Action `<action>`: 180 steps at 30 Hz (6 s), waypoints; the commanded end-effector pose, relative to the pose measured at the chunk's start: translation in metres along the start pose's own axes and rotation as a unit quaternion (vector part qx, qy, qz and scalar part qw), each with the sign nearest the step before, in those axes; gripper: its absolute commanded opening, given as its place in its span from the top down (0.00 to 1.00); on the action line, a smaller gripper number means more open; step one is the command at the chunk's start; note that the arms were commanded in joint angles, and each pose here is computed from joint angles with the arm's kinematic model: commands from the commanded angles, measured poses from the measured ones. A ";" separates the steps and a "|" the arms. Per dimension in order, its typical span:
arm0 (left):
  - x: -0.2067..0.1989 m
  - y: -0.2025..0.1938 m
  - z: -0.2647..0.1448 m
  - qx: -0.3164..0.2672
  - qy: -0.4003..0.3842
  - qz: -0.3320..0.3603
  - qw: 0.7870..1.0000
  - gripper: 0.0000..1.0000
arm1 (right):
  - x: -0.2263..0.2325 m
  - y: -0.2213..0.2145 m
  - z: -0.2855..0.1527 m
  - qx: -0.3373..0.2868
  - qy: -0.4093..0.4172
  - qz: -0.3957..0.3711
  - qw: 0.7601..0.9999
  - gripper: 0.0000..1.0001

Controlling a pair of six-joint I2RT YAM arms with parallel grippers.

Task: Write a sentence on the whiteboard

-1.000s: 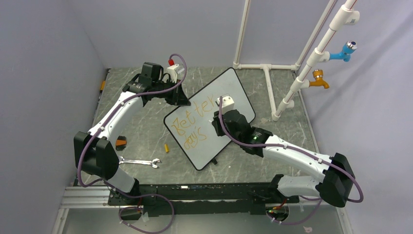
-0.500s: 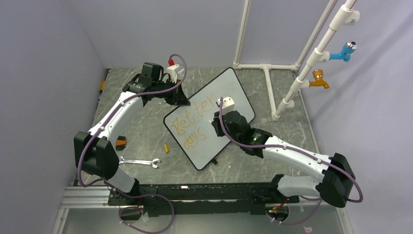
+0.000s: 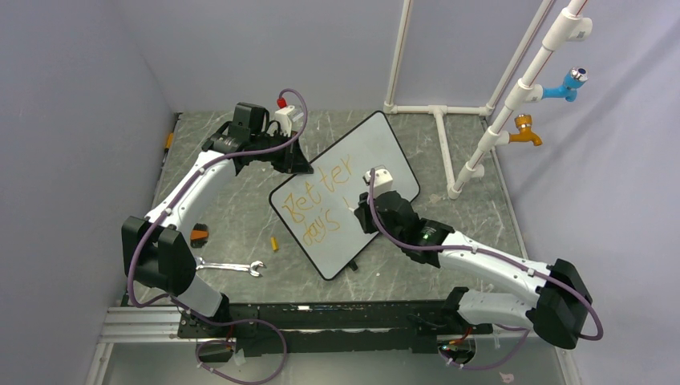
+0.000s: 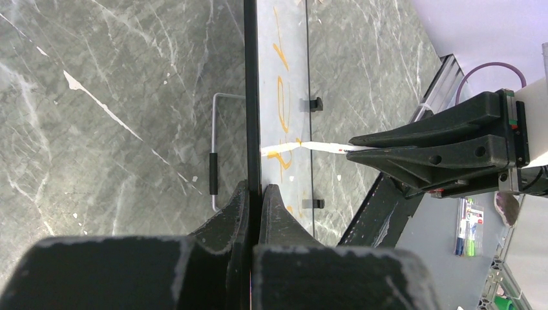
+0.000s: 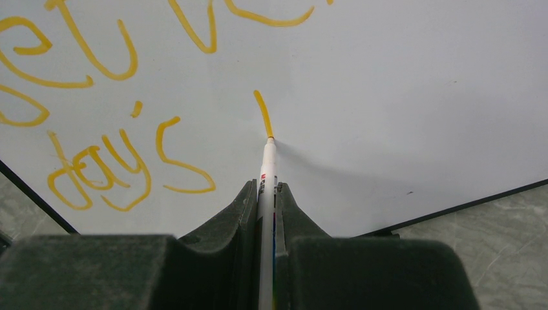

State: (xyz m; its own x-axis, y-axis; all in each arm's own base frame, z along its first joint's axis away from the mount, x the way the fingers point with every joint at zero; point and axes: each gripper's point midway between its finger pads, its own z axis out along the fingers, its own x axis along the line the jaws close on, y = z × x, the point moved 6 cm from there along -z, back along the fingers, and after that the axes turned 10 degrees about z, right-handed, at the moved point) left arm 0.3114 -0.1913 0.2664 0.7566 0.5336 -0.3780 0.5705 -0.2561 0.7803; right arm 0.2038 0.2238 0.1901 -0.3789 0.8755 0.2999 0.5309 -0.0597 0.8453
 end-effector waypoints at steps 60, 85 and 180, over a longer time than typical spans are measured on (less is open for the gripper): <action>-0.014 0.000 0.006 0.006 -0.029 0.046 0.998 1.00 | -0.011 0.011 0.003 0.038 -0.020 0.006 0.999 1.00; -0.034 0.013 -0.020 -0.029 -0.025 0.079 0.996 1.00 | -0.004 0.063 -0.002 -0.038 -0.033 0.005 0.999 1.00; -0.013 -0.001 0.007 0.007 -0.030 0.045 0.998 1.00 | -0.048 0.012 0.015 0.044 -0.050 0.017 0.998 1.00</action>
State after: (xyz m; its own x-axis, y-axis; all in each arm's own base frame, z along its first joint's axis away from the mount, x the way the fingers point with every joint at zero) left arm 0.3101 -0.1918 0.2636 0.7492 0.5416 -0.3813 0.5822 -0.2641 0.7689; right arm 0.2430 0.1961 0.1974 -0.3184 0.8836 0.3434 0.5690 -0.1116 0.8147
